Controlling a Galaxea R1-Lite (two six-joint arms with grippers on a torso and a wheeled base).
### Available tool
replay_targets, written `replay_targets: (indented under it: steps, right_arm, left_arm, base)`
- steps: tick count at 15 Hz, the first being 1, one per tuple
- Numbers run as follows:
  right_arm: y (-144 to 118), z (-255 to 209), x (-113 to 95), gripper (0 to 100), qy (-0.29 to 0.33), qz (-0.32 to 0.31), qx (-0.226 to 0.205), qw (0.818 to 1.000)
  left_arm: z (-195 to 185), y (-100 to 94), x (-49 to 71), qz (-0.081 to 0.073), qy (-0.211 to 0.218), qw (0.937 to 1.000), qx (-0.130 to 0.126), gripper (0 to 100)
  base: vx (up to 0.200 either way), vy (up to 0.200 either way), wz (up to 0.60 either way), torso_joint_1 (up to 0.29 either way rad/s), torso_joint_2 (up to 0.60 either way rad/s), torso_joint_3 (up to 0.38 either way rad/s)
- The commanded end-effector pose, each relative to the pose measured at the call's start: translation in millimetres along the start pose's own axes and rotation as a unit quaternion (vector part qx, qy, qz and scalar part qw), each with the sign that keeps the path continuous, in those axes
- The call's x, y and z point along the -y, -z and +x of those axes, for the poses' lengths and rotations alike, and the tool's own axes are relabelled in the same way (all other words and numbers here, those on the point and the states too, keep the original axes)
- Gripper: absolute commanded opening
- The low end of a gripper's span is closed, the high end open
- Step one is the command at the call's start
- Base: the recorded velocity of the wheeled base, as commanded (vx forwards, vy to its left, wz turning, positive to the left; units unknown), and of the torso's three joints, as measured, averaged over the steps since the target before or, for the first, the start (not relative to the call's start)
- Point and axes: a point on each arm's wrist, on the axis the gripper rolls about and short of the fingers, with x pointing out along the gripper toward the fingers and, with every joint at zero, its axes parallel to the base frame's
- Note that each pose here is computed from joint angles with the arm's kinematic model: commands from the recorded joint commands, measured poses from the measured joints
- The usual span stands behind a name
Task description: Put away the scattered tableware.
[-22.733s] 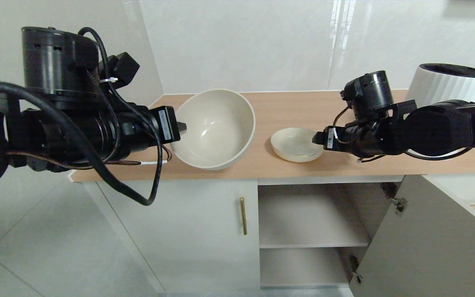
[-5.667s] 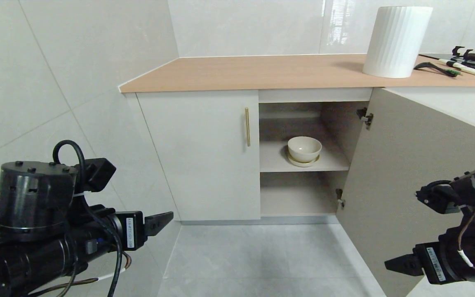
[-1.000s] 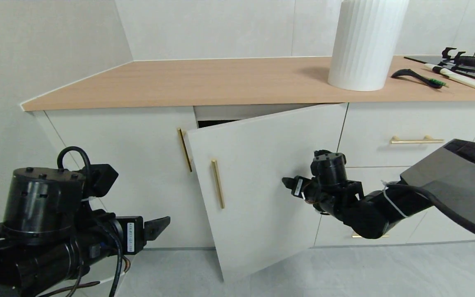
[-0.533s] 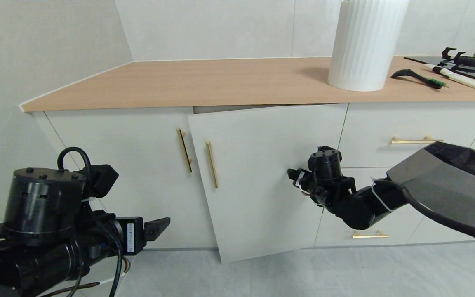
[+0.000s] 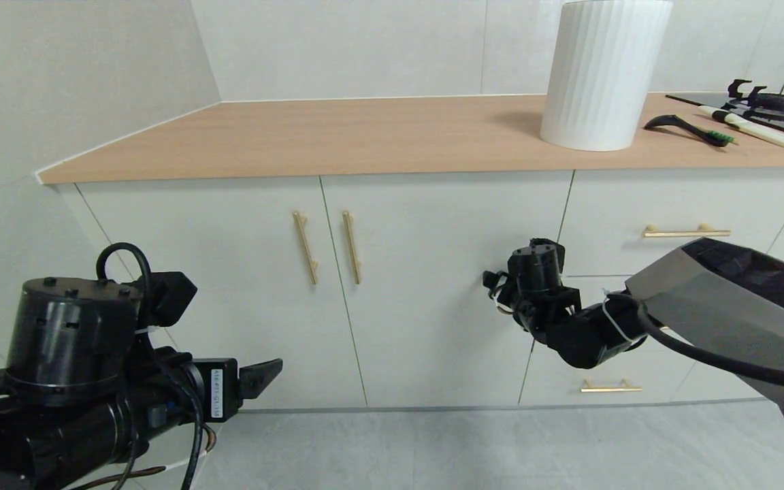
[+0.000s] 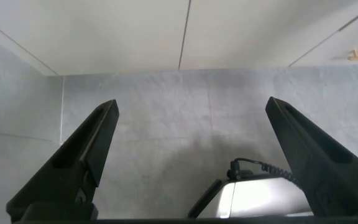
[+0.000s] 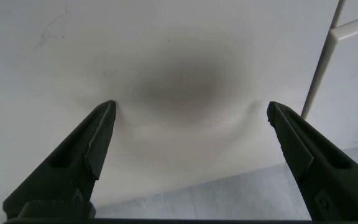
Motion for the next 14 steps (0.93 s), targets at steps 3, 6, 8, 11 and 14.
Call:
replay_targets:
  steps: [3,6,8,11,14]
  right_arm:
    - [-10.5,-18.3,-1.4,100,-0.004,-0.002,-0.002,1.0]
    - [-54.9,-96.8,1.3,100,-0.034,-0.031,0.007,0.999]
    - [-95.0,-154.8,10.4,100,-0.057,-0.042,0.046,0.996]
    - [-129.7,-262.6,54.4,100,-0.084,-0.076,0.108,0.988]
    - [-109.6,-323.7,118.5,100,-0.056,-0.117,0.132,0.983]
  left_arm:
    - [-1.6,-1.1,-0.2,-0.001,0.001,1.0,0.004,100]
    - [-18.9,-5.7,-3.6,-0.009,0.01,0.9993,0.034,100]
    - [-37.0,-4.2,-9.1,-0.007,0.017,0.9981,0.06,100]
    - [-75.1,27.5,-29.0,-0.008,0.025,0.995,0.096,100]
    - [-118.6,74.3,-55.5,0.005,0.032,0.987,0.158,100]
  base:
    - [0.0,0.0,0.0,0.0,0.0,0.0]
    - [0.0,0.0,0.0,0.0,0.0,0.0]
    - [0.0,0.0,0.0,0.0,0.0,0.0]
    - [0.0,0.0,0.0,0.0,0.0,0.0]
    - [0.0,0.0,0.0,0.0,0.0,0.0]
